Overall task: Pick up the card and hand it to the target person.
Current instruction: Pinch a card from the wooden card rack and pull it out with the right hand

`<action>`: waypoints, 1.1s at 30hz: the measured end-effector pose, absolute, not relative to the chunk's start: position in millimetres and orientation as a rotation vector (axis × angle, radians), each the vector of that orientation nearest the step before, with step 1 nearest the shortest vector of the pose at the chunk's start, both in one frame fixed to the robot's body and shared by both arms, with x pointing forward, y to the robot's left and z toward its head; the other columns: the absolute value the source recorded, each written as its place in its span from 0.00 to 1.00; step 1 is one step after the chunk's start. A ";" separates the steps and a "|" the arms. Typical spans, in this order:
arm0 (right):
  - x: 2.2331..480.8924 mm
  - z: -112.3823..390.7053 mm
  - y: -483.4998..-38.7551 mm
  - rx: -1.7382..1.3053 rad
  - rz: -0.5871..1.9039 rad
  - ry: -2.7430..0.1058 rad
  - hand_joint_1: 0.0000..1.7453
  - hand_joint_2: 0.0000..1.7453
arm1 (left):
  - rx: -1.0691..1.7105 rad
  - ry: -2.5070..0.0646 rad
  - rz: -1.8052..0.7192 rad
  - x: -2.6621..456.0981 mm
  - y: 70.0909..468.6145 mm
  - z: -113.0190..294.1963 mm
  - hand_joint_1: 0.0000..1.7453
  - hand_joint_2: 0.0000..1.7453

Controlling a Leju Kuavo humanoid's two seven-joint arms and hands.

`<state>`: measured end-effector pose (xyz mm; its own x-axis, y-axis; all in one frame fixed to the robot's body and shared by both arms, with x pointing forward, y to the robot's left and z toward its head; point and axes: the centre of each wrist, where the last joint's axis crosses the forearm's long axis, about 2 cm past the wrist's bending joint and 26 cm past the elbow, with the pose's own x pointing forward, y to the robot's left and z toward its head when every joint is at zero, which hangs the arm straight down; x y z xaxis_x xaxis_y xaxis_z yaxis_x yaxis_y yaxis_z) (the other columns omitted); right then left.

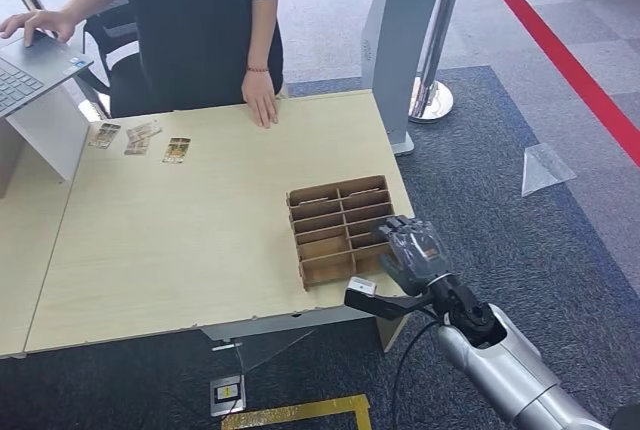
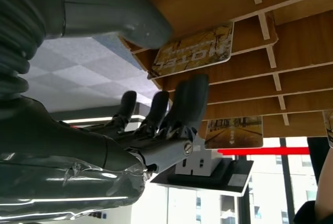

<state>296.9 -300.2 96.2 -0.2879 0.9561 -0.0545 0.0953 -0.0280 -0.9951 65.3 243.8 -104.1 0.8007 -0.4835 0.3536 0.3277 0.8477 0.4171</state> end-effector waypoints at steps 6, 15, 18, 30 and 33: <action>299.3 97.4 -299.9 -1.157 1.413 -1.474 1.00 1.00 | 0.350 -0.468 -0.442 65.3 243.8 -104.1 0.00 1.00; 300.4 99.1 -299.3 -1.181 1.430 -1.464 1.00 1.00 | 0.352 -0.467 -0.440 65.3 244.0 -104.1 0.00 1.00; 300.9 102.1 -297.9 -1.200 1.448 -1.455 1.00 1.00 | 0.353 -0.464 -0.439 65.2 244.1 -104.1 0.00 1.00; 314.6 167.2 -295.4 -1.380 1.495 -1.489 1.00 1.00 | 0.348 -0.473 -0.443 65.1 244.0 -104.1 0.00 1.00; 316.1 193.2 -297.6 -1.429 1.466 -1.536 1.00 1.00 | 0.345 -0.475 -0.445 65.0 244.0 -104.2 0.00 1.00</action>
<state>316.1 -297.6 193.2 -0.2633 0.9298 -0.2571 0.3003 -0.1742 -0.9378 65.0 244.0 -104.2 0.7976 -0.4844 0.3594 0.3278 0.8484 0.4157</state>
